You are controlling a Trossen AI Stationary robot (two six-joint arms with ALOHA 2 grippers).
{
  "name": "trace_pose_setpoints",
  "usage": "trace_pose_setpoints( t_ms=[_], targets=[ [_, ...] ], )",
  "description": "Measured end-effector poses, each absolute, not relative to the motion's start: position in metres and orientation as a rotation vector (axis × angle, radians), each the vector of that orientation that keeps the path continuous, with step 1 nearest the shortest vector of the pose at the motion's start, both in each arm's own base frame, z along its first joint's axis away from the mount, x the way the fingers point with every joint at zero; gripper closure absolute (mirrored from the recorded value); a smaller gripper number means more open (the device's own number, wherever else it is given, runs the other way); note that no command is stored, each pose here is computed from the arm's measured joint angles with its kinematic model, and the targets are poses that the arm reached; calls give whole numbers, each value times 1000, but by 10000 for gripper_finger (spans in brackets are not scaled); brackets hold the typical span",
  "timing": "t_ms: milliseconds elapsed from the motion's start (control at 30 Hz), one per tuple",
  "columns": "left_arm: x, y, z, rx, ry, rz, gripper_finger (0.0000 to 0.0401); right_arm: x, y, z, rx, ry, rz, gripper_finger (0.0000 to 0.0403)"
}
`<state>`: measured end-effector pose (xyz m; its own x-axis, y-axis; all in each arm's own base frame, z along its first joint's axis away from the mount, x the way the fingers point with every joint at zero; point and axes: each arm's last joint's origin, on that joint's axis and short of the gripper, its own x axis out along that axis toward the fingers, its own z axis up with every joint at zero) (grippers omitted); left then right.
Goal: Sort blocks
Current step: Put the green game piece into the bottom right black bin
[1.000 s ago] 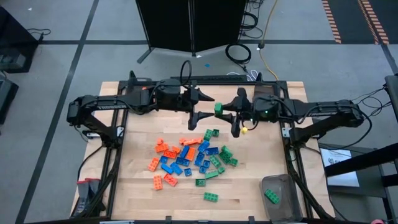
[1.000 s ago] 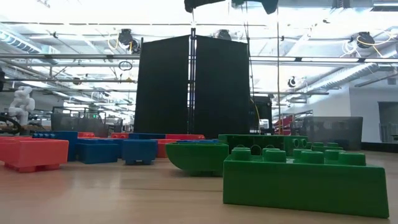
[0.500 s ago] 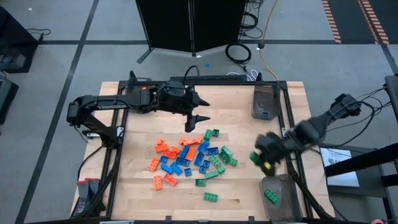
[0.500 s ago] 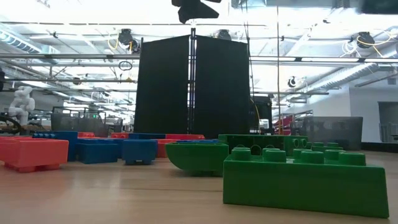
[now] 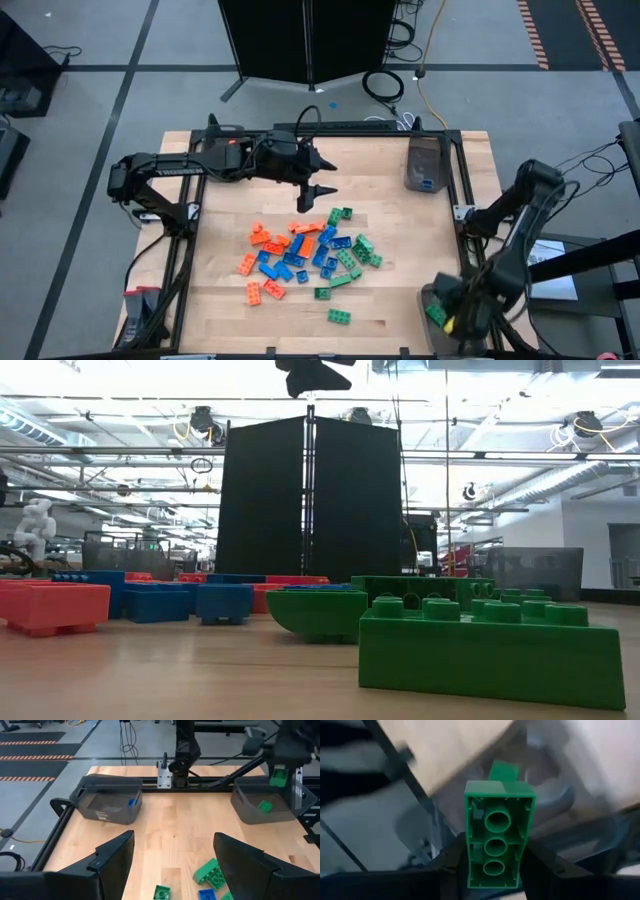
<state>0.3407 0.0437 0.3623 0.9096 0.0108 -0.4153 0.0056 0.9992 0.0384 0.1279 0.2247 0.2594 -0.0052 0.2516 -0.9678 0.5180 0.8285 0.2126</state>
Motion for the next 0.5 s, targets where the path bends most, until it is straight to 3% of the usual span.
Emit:
trace_pose_setpoints(
  t_ms=[333,400,500],
  targets=[
    [340,44,361,37,444,3,127,134,249,230,542,1665,-209,284],
    [339,44,359,35,467,7,127,133,248,230,557,1668,-246,238],
    [337,44,355,33,511,20,127,132,246,229,573,1679,-303,140]
  ],
)
